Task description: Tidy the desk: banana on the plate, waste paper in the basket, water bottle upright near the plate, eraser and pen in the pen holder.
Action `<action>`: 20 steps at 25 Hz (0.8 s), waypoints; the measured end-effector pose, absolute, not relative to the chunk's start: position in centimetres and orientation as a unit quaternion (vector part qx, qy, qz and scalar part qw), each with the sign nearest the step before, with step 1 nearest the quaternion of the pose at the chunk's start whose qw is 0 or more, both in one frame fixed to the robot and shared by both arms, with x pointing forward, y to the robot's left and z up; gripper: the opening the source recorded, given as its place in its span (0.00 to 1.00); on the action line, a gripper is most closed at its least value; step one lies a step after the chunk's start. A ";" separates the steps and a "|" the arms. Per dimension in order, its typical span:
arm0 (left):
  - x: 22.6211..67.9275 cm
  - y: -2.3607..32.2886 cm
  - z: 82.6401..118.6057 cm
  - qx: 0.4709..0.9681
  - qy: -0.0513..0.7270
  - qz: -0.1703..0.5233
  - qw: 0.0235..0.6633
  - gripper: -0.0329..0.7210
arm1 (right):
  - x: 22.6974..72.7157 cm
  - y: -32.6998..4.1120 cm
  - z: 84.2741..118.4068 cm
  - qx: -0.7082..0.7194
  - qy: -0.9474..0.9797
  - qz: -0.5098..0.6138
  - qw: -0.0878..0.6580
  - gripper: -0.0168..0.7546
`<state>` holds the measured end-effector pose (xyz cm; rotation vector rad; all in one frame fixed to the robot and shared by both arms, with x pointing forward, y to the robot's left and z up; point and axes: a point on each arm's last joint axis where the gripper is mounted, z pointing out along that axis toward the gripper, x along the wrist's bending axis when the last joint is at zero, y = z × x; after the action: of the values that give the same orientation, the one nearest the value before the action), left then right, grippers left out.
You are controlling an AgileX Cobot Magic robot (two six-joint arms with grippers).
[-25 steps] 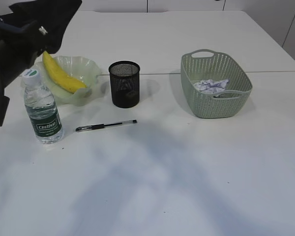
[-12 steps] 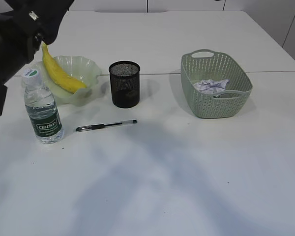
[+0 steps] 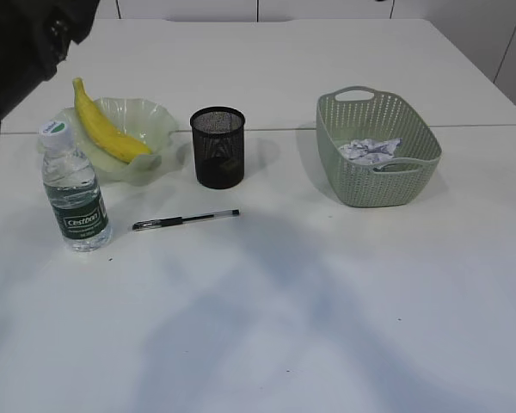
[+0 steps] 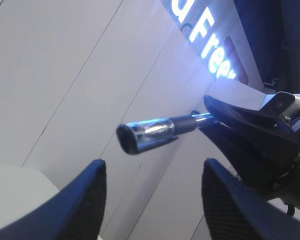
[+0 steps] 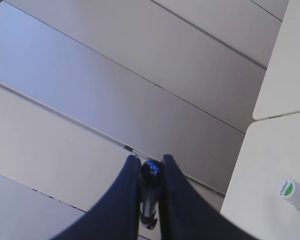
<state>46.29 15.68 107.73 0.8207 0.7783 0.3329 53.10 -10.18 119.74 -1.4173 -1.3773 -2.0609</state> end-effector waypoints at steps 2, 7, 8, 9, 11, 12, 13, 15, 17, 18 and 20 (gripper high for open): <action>46.3 15.7 107.9 0.382 0.368 0.158 0.833 0.62 | 53.1 -10.2 119.7 -0.491 -0.477 -0.714 0.143 0.08; 46.5 16.1 107.9 0.360 0.389 0.152 0.834 0.62 | 53.1 -10.2 119.7 -0.490 -0.478 -0.714 0.144 0.08; 46.5 16.1 107.9 0.356 0.392 0.149 0.835 0.62 | 53.1 -10.2 119.7 -0.490 -0.478 -0.714 0.144 0.08; 46.6 16.1 107.9 0.354 0.395 0.145 0.836 0.62 | 53.1 -10.2 119.7 -0.490 -0.478 -0.714 0.144 0.08; 46.6 16.1 108.1 0.349 0.395 0.142 0.838 0.62 | 53.1 -10.2 119.7 -0.490 -0.478 -0.714 0.144 0.08; 46.7 16.1 108.3 0.348 0.392 0.140 0.840 0.62 | 53.1 -10.2 119.7 -0.490 -0.478 -0.714 0.144 0.08; 46.7 16.0 108.4 0.348 0.390 0.139 0.841 0.62 | 53.1 -10.2 119.7 -0.490 -0.478 -0.714 0.144 0.08; 46.7 15.9 108.7 0.350 0.382 0.138 0.844 0.62 | 53.1 -10.2 119.7 -0.490 -0.479 -0.715 0.143 0.08; 46.7 15.8 108.9 0.350 0.378 0.137 0.846 0.62 | 53.1 -10.2 119.8 -0.489 -0.479 -0.715 0.144 0.08; 46.7 15.8 108.9 0.350 0.377 0.137 0.847 0.62 | 53.1 -10.1 119.8 -0.489 -0.479 -0.715 0.144 0.08; 46.7 15.8 108.9 0.350 0.377 0.137 0.847 0.62 | 53.0 -10.1 119.8 -0.488 -0.480 -0.715 0.145 0.08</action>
<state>46.70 15.79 108.89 0.7377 0.7954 0.2892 53.02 -10.13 119.76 -1.4048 -1.3821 -2.0582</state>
